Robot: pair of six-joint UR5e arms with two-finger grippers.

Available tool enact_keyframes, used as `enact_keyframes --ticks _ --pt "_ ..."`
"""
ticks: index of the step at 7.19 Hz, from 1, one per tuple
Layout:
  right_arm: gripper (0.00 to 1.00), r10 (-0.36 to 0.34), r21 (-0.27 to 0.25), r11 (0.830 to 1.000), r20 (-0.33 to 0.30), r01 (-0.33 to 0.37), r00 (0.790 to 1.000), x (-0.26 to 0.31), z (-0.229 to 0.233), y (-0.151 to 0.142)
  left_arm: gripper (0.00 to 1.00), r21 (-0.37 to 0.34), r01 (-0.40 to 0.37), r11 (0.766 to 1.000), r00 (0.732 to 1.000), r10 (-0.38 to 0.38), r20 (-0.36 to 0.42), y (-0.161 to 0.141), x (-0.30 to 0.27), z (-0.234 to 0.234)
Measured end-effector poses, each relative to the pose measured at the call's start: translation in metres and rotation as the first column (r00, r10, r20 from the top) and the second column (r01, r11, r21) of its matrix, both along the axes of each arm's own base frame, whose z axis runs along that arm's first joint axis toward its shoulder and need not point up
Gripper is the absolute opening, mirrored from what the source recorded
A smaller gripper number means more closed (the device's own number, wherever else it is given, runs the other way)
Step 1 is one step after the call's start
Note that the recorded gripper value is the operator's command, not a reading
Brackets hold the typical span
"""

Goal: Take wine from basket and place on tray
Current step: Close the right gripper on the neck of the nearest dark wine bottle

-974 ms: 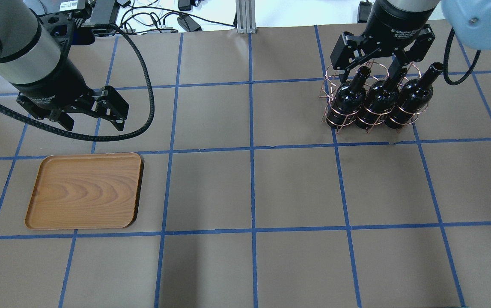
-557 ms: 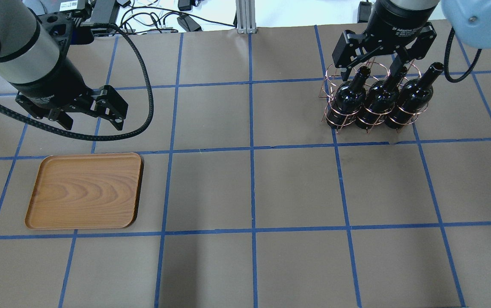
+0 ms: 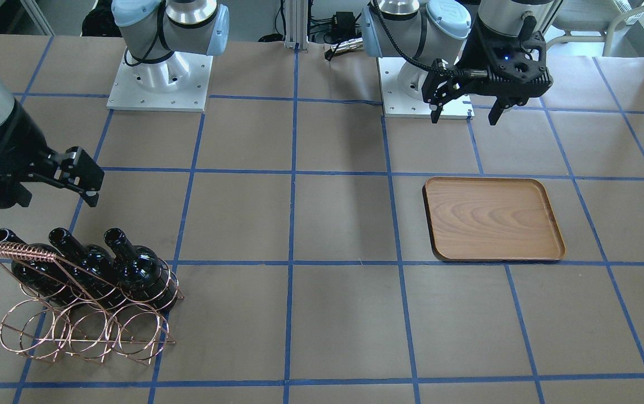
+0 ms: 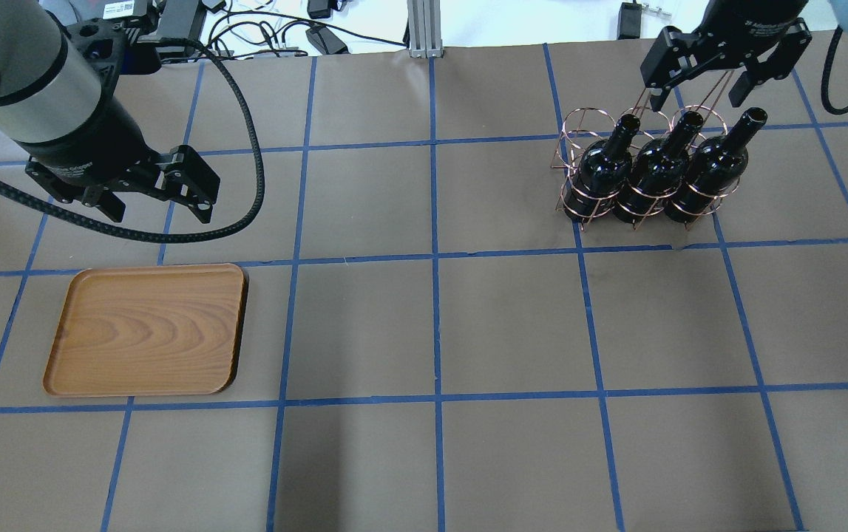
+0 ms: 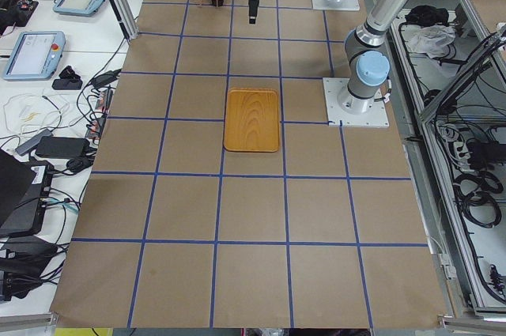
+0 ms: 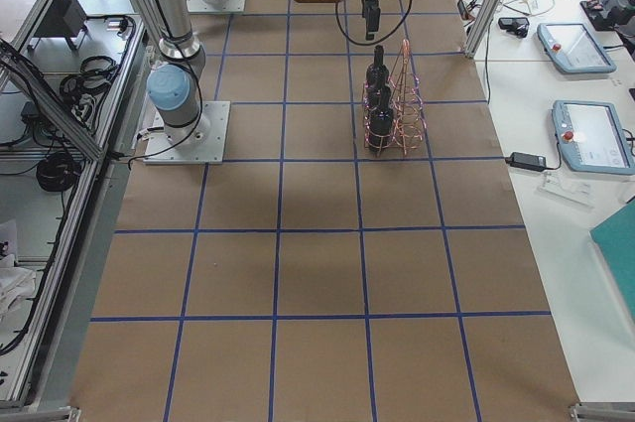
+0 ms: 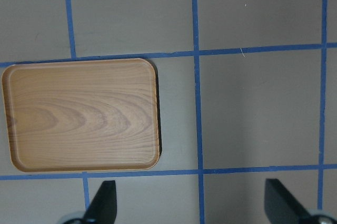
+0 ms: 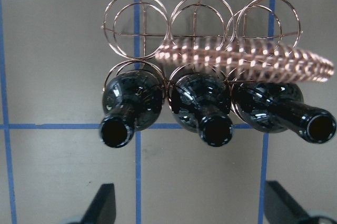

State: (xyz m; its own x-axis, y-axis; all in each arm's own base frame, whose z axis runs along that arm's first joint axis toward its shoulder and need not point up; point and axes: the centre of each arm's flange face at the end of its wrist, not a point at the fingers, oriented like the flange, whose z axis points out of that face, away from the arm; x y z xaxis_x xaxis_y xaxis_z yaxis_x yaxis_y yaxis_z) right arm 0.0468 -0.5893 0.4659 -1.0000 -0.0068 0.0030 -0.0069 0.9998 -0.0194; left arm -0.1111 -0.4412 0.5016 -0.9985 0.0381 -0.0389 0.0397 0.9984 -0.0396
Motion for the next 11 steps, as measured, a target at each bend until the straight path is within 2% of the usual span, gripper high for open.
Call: enact_keyframes --ticks 1,3,4,5,6,7,9,11 --pt "0.99 -0.006 0.023 1.0 0.003 0.006 1.0 -0.009 -0.018 -0.011 1.0 0.001 0.0 1.0 1.0 0.0 0.0 0.0 0.0 0.0" --pt "0.83 -0.011 0.046 0.999 0.007 0.01 1.0 -0.015 -0.045 -0.025 1.0 0.003 0.003 1.0 1.0 -0.003 0.0 0.0 -0.001 -0.001" --pt "0.71 -0.014 0.05 0.999 0.008 0.014 1.0 -0.016 -0.055 -0.03 1.0 0.002 0.004 1.0 1.0 -0.004 0.0 0.001 -0.001 0.0" --pt "0.36 -0.015 0.056 0.998 0.008 0.014 1.0 -0.017 -0.063 -0.034 1.0 0.001 0.002 1.0 1.0 -0.002 -0.002 0.0 -0.001 0.0" --pt "0.15 -0.013 0.06 0.998 0.008 0.013 1.0 -0.017 -0.07 -0.035 1.0 0.002 0.001 1.0 1.0 -0.001 -0.004 0.0 -0.001 -0.001" --pt "0.11 -0.011 0.059 0.998 0.008 0.01 1.0 -0.017 -0.073 -0.035 1.0 0.003 0.002 1.0 1.0 -0.002 -0.005 0.0 -0.001 -0.001" --pt "0.11 -0.009 0.052 0.999 0.002 0.009 1.0 -0.018 -0.07 -0.035 1.0 0.004 0.002 1.0 1.0 -0.002 -0.005 0.0 -0.001 -0.002" --pt "0.11 -0.005 0.028 1.0 -0.019 0.006 1.0 -0.017 -0.043 -0.031 1.0 0.004 0.002 1.0 1.0 -0.002 -0.007 0.0 -0.002 -0.002"
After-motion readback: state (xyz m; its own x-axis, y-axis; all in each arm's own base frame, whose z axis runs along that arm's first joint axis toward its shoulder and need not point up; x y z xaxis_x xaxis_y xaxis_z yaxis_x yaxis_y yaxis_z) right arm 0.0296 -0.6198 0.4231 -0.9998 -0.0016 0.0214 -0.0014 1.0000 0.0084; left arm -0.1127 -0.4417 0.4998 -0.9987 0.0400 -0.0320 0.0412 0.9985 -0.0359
